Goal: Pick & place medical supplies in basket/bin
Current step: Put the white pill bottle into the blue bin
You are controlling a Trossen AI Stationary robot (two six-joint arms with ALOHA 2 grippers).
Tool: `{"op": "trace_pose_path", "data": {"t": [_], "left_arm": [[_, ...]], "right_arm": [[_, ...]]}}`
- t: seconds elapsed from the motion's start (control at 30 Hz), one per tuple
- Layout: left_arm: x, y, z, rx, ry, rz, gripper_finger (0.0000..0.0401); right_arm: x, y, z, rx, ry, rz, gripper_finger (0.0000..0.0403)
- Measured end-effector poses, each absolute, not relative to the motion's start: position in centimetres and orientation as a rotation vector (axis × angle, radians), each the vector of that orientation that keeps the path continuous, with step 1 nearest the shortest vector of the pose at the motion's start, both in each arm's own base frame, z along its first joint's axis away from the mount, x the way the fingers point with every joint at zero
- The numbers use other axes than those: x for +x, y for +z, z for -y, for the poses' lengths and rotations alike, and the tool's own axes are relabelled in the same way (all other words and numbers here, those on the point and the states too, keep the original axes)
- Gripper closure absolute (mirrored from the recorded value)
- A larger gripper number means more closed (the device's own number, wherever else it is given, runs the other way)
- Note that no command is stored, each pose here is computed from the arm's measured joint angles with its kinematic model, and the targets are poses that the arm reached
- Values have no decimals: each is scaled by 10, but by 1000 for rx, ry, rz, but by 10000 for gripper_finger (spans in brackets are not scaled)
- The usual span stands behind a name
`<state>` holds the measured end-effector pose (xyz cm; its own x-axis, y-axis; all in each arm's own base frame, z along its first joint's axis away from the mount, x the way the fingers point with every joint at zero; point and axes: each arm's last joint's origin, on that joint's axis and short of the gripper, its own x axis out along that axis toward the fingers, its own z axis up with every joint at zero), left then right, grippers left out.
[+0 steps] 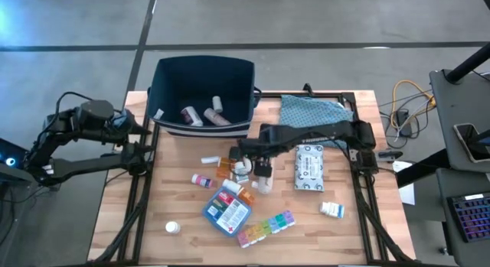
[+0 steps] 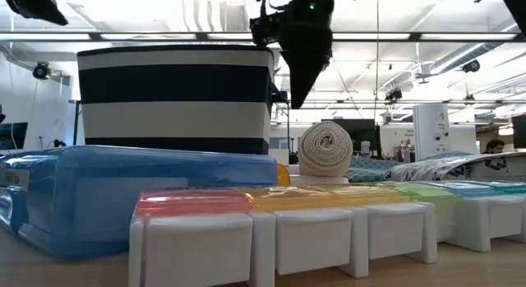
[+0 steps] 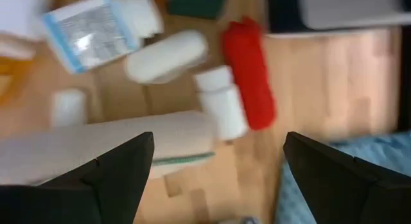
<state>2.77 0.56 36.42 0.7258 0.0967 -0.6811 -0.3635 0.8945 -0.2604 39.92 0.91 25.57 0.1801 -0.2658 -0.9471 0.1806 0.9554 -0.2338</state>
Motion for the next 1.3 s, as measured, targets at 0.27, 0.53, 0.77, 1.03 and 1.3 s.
{"op": "trace_pose_path", "data": {"t": [0.27,0.53,0.77,1.03,1.3], "left_arm": [[9,357,4,-417,208,-768,67],[-7,355,10,-398,220,-706,67],[-8,354,10,-392,248,-703,67],[-7,352,9,-394,251,-713,67],[-7,351,7,-375,307,-720,67]], "right_arm": [[400,225,-14,-50,-324,-1340,74],[402,204,-15,-16,-255,-1311,74],[408,196,6,29,-289,-1232,74],[394,165,24,40,-290,-1292,74],[389,146,26,81,-267,-1262,74]]}}
